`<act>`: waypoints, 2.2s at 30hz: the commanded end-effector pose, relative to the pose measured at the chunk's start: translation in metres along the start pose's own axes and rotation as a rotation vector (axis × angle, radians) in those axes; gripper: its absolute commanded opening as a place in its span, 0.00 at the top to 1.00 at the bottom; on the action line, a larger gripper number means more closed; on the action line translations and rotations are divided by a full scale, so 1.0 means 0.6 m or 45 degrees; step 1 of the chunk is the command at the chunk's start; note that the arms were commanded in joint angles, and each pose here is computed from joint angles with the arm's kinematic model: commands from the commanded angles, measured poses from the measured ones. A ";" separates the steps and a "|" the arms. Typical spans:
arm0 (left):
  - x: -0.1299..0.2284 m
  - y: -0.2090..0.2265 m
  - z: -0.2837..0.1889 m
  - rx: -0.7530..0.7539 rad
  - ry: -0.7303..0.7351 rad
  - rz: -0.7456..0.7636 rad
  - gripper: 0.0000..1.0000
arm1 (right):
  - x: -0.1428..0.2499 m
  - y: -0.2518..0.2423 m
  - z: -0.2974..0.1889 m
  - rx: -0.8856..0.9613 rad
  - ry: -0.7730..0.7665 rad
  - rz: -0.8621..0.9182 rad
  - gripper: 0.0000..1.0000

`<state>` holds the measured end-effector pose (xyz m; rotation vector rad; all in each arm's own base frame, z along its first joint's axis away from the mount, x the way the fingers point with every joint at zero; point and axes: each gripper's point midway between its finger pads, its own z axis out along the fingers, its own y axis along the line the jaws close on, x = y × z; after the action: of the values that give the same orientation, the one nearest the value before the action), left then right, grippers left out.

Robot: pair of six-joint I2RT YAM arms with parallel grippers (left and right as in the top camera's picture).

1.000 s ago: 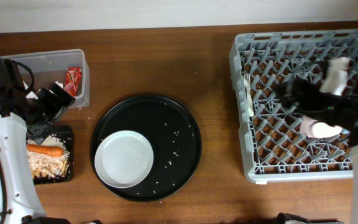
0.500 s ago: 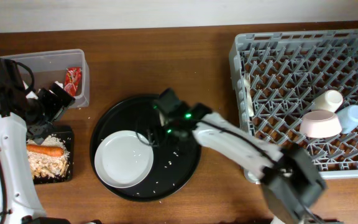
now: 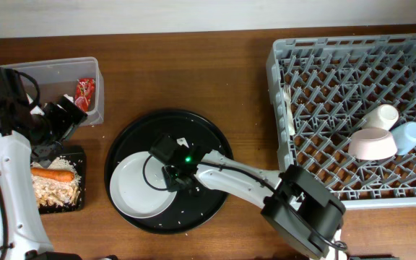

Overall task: Sort waste into correct bins and load items into the dishwasher rack
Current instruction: 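Grasp the white plate rim with the right gripper and lift, then carry the plate to the rack's back row and stand it upright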

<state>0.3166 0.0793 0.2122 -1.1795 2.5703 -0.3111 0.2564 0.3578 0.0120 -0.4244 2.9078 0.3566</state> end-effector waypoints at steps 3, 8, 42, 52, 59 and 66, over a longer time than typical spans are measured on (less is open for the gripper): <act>0.000 0.000 -0.003 0.009 -0.002 -0.004 0.01 | 0.001 -0.009 0.024 0.045 0.003 0.025 0.64; 0.000 0.001 -0.003 0.008 -0.001 -0.004 0.01 | 0.000 -0.009 0.023 0.045 0.003 0.025 0.80; 0.000 0.001 -0.003 0.008 -0.001 -0.004 0.01 | -0.081 -0.750 -0.504 0.498 -0.582 1.034 0.96; 0.000 0.001 -0.003 0.008 -0.001 -0.004 0.01 | -0.072 -0.833 -0.556 0.774 -0.691 1.012 0.96; 0.000 0.001 -0.003 0.008 -0.001 -0.004 0.01 | -0.108 -0.886 -0.511 0.821 -0.706 0.985 0.96; 0.000 0.001 -0.003 0.008 -0.001 -0.004 0.01 | -0.129 -0.889 -0.484 0.913 -0.627 0.807 0.96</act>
<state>0.3166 0.0793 0.2122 -1.1795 2.5703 -0.3111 0.4423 -0.1974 0.1808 0.6819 2.3936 -0.3522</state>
